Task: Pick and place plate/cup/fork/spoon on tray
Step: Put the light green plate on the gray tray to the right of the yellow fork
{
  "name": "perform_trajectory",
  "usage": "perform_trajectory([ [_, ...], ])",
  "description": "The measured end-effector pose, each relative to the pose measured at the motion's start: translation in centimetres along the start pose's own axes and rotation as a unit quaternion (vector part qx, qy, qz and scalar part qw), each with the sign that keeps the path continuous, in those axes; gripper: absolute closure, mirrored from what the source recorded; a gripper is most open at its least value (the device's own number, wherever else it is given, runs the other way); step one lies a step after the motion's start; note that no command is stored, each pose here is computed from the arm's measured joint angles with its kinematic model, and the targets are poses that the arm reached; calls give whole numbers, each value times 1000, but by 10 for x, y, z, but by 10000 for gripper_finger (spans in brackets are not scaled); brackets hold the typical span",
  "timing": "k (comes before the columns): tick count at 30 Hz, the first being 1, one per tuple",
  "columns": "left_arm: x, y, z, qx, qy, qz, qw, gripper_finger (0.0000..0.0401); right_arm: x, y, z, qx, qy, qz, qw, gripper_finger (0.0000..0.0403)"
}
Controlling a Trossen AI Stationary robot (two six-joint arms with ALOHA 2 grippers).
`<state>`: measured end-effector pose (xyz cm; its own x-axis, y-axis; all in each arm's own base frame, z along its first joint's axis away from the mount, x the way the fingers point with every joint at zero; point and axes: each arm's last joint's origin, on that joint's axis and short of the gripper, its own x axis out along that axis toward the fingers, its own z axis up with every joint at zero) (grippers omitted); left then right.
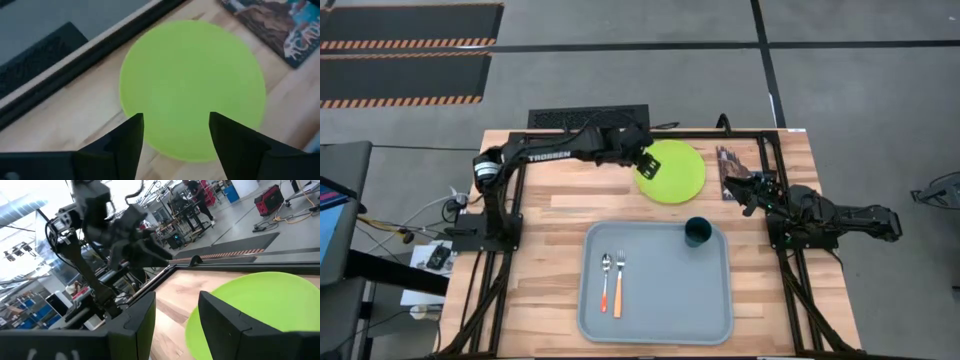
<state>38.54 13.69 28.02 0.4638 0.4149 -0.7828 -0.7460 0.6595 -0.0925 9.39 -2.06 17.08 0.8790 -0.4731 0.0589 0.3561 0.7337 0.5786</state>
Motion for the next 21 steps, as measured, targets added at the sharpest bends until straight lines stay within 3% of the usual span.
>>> perform_trajectory([
  [7,22,30,6,-28,24,-5,999,188,0,0,0,0,0,0,1000,228],
  [13,49,53,-4,-62,29,-67,995,188,0,0,0,0,0,0,1000,228],
  [16,61,60,-8,-84,4,-91,992,188,0,0,0,0,0,-1,1000,228],
  [21,73,72,-17,-110,-14,-85,990,188,0,0,0,0,0,0,1000,228],
])
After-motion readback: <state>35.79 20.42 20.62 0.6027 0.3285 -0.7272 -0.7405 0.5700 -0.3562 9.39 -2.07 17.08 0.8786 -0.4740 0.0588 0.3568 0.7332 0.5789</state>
